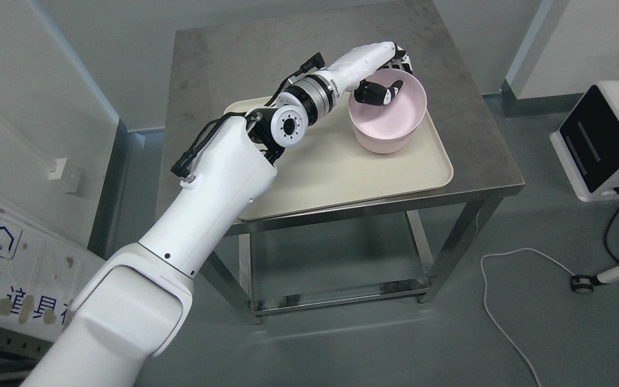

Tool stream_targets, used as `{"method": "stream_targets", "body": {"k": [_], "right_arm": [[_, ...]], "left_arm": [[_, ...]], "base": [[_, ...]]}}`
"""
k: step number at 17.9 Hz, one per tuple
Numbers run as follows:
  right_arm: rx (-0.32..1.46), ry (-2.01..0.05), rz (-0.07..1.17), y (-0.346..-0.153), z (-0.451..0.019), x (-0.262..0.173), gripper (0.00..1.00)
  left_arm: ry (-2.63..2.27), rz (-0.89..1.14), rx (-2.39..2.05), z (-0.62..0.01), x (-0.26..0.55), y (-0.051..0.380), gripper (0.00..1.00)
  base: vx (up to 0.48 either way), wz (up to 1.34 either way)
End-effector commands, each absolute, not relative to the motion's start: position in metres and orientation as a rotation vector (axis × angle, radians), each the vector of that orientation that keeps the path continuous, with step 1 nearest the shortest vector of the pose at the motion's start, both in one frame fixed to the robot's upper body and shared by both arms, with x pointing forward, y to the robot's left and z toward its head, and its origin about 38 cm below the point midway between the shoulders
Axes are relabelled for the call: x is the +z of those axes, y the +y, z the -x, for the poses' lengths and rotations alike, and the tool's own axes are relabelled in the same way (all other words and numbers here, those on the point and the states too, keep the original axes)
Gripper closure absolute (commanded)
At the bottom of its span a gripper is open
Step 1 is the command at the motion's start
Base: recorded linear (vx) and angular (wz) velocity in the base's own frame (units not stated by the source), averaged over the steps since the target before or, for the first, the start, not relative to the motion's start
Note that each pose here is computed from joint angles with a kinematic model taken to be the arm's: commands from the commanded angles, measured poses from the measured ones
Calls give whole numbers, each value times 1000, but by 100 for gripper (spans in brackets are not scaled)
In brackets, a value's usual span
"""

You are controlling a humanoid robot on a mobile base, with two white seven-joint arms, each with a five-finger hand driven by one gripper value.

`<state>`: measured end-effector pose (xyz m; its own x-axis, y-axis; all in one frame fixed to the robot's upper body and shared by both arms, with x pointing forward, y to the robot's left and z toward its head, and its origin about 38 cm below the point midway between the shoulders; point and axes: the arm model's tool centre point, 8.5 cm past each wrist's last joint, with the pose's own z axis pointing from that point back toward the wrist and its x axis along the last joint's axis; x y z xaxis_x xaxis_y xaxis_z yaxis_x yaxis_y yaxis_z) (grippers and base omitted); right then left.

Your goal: Stack pink IKEA bowls on left shelf middle

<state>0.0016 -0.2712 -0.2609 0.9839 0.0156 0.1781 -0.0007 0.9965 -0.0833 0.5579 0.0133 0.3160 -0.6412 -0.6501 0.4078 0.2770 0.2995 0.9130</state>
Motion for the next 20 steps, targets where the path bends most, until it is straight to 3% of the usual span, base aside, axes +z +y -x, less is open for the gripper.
{"method": "stream_targets", "body": {"k": [1, 2, 3, 6, 7, 8, 11, 16, 20], "right_arm": [[8, -179, 102, -283, -2, -260, 0], [8, -179, 102, -283, -2, -260, 0], [8, -179, 101, -283, -2, -260, 0], [8, -179, 102, -283, -2, -260, 0], [8, -179, 102, -283, -2, -260, 0], [9, -179, 102, -283, -2, -260, 0], [8, -179, 101, -283, -2, -260, 0], [8, -179, 102, -283, -2, -260, 0], [8, -179, 102, -283, -2, -260, 0]], "left_arm": [[-1725, -385, -1458, -567, 310, 25, 72], [-1725, -387, -1455, -567, 311, 25, 53], [-1730, -385, -1442, -568, 313, 27, 43], [-1878, -332, -1183, -577, 363, 66, 27], [-1968, -312, -1067, -575, 388, 85, 14], [-2022, -285, -994, -573, 398, 98, 8], [-2215, -142, -871, -549, 415, 116, 2], [-2106, 153, -1255, -478, 331, 48, 4], [-1936, -143, -1529, -480, 302, 31, 7]], "base": [[0, 0], [0, 0], [0, 0], [0, 0], [0, 0], [0, 0], [0, 0], [0, 0], [0, 0]]}}
